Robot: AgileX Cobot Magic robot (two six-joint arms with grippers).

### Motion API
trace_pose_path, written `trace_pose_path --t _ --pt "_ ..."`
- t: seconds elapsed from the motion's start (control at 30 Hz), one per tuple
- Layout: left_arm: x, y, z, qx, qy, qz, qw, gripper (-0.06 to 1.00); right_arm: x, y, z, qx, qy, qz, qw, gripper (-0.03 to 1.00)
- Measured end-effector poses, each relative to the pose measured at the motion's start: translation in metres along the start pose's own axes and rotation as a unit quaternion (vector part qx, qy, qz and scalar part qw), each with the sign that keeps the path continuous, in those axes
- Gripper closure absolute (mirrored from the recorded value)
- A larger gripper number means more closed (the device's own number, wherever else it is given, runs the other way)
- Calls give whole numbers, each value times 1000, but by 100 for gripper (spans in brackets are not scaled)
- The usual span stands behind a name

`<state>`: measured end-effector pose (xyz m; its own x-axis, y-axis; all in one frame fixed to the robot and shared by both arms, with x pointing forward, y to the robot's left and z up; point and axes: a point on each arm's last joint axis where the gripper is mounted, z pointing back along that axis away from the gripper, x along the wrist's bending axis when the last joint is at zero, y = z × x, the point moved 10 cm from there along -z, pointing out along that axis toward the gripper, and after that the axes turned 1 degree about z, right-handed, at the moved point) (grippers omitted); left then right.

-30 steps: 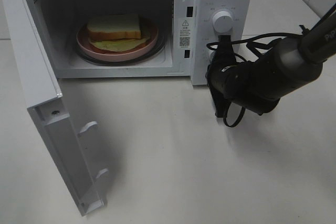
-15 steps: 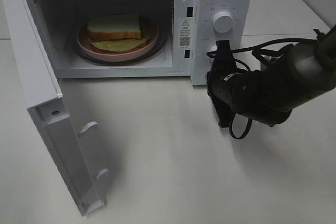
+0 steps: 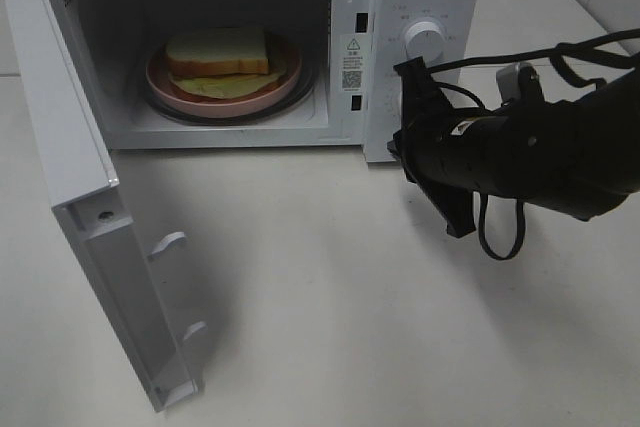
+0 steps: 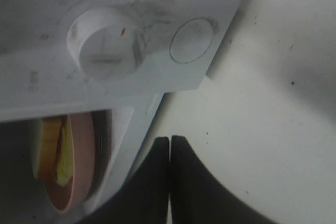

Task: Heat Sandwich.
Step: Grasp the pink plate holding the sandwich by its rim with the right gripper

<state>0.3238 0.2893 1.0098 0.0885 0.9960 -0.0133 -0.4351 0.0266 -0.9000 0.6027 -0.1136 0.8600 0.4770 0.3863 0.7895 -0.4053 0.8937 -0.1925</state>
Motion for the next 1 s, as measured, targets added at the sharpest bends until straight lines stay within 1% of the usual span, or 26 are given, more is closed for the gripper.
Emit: trace_pose_path --t 0.1,0.13,0.17,0.2,0.27,0.3,0.33,0.37,0.4,0.43,0.47,0.5,0.53,0.57,0.6,0.63,0.67,0.7,0.73,0.77,0.8,0.87,0.9,0.93,0.97,1.0 --pt "0 0 0 0 0 0 1000 -5 2 12 9 38 8 78 996 94" --pt "0 0 0 0 0 0 1000 -5 2 12 9 38 8 78 996 94" --pt "0 0 0 0 0 0 1000 -5 2 15 11 47 10 99 994 94" --pt "0 0 0 0 0 0 1000 -5 0 18 14 60 14 120 991 93" --pt "0 0 0 0 0 0 1000 -5 -3 28 24 95 26 182 978 93" --pt "0 0 0 0 0 0 1000 -5 -3 28 24 95 26 182 978 93" --pt "0 0 0 0 0 0 1000 -5 -3 30 27 103 27 198 974 92" --pt "0 0 0 0 0 0 1000 -5 -5 32 31 113 31 218 969 92" --pt "0 0 0 0 0 0 1000 -5 -8 36 37 130 38 255 957 92" --pt "0 0 0 0 0 0 1000 -5 -8 36 37 130 38 255 957 92" --pt "0 0 0 0 0 0 1000 -5 -10 37 41 139 43 273 951 92" --pt "0 0 0 0 0 0 1000 -5 -16 40 46 157 54 307 937 91" --pt "0 0 0 0 0 0 1000 -5 -18 41 49 166 58 323 930 91" --pt "0 0 0 0 0 0 1000 -5 -21 42 52 173 62 336 924 91" --pt "0 0 0 0 0 0 1000 -5 -21 42 52 173 62 336 924 91" --pt "0 0 0 0 0 0 1000 -5 -24 43 54 181 66 352 916 91" --pt "0 0 0 0 0 0 1000 -5 -30 46 57 197 75 380 901 91" --pt "0 0 0 0 0 0 1000 -5 -33 47 59 205 78 396 892 91" --pt "0 0 0 0 0 0 1000 -5 -33 47 59 205 78 396 892 91" --pt "0 0 0 0 0 0 1000 -5 -37 48 61 215 83 413 881 91" --pt "0 0 0 0 0 0 1000 -5 -46 51 65 237 92 443 860 90" --pt "0 0 0 0 0 0 1000 -5 -54 53 69 258 98 475 836 89" --pt "0 0 0 0 0 0 1000 -5 -54 53 69 258 98 475 836 89" --pt "0 0 0 0 0 0 1000 -5 -58 54 72 269 100 493 821 89" --pt "0 0 0 0 0 0 1000 -5 -64 56 76 288 100 527 793 89" --pt "0 0 0 0 0 0 1000 -5 -67 57 78 297 99 543 779 88"
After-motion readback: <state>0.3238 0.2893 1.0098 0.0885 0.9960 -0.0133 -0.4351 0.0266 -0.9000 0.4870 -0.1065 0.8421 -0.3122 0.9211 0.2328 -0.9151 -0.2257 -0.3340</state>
